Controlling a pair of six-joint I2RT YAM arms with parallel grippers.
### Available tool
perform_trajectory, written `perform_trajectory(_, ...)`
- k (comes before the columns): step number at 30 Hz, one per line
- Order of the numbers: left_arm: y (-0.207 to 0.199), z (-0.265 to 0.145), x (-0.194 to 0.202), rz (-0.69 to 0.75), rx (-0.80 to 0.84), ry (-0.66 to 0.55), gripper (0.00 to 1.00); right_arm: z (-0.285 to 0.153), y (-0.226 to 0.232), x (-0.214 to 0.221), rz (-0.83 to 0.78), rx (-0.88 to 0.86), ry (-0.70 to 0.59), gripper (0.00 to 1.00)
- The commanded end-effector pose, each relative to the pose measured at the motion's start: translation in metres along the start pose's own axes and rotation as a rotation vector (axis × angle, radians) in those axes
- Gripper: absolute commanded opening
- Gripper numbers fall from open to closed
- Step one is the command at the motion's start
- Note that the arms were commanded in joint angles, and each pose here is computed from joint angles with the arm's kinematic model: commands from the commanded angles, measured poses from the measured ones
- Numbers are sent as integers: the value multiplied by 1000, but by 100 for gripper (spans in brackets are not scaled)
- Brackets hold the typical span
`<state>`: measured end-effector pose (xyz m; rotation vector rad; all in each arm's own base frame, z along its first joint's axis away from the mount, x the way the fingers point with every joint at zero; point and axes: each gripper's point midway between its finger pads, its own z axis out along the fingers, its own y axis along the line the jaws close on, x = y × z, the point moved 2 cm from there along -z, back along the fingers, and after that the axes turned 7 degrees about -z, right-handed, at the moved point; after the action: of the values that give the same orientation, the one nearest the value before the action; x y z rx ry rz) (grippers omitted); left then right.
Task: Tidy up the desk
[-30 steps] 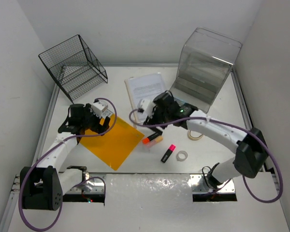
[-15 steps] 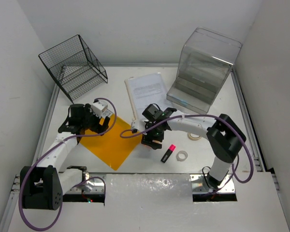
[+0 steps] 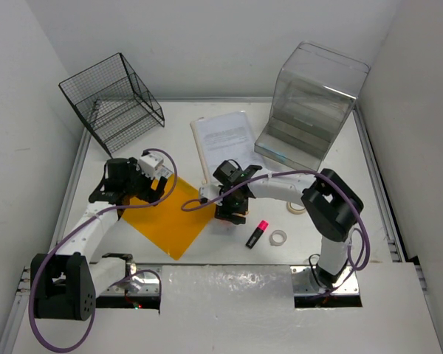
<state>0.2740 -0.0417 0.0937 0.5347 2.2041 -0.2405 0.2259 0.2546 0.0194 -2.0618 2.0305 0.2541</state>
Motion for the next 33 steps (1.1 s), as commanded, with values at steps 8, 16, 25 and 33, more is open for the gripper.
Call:
perform_trajectory(8,7,0,-14,10,-28,-57,89,18,3,8,25,24,54,59)
perform_trajectory(16,8,0,-13,11,-35,-58,89,25,30,25,-41,40,123,46)
perform_trajectory(25,8,1,-13,11,-36,-57,89,23,58,31,-57,-32,213,53)
perform_trajectory(33,7,0,-13,11,-33,-57,89,24,60,26,3,5,185,34)
